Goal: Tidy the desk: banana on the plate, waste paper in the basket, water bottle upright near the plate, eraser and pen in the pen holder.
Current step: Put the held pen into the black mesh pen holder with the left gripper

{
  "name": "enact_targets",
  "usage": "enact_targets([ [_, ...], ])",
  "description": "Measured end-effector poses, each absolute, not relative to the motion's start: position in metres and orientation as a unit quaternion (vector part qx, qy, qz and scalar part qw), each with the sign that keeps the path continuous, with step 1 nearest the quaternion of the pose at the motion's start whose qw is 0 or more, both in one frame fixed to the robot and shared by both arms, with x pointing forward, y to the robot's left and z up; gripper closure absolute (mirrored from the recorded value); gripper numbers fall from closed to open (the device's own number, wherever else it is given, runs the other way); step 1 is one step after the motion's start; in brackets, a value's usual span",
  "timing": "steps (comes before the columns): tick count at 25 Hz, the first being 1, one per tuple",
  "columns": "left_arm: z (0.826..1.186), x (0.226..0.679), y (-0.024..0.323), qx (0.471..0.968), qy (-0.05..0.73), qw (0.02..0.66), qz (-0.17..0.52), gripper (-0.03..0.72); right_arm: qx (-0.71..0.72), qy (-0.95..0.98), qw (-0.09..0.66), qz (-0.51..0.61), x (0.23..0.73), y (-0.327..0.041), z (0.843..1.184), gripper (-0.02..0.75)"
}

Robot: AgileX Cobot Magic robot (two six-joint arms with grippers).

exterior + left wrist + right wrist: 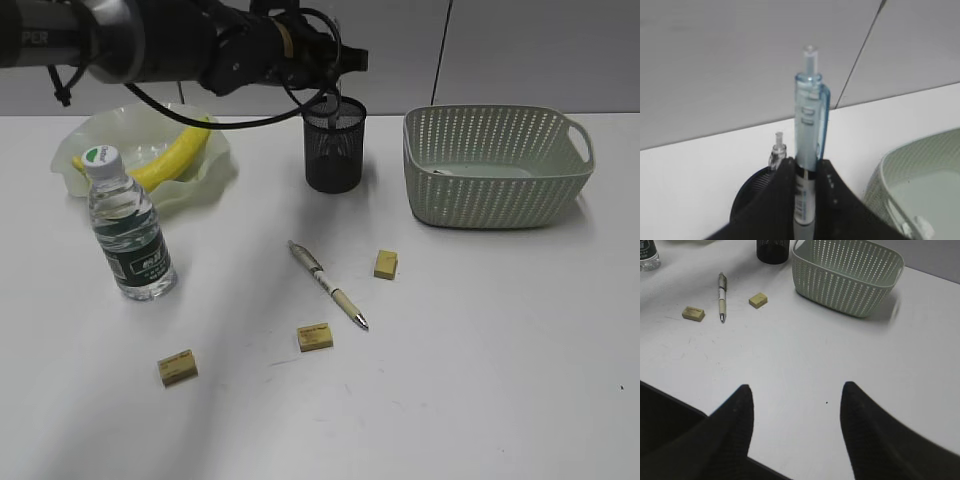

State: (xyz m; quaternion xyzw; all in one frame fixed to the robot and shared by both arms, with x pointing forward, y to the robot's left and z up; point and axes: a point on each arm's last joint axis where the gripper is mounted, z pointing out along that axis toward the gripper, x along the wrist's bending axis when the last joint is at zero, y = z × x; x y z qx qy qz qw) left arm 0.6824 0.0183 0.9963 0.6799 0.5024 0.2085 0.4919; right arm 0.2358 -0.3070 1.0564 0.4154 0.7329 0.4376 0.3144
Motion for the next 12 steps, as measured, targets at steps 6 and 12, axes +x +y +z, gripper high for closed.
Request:
enact_targets([
  [6,0.971,0.686,0.016,0.697,0.495,0.474,0.211,0.61,0.415,0.733,0.314,0.438,0.236,-0.307,1.056,0.293],
  [12,0.954,0.688,0.016,0.706,0.503,0.453,0.207,0.61,0.415,0.733,0.314,0.438,0.236,-0.307,1.056,0.293],
])
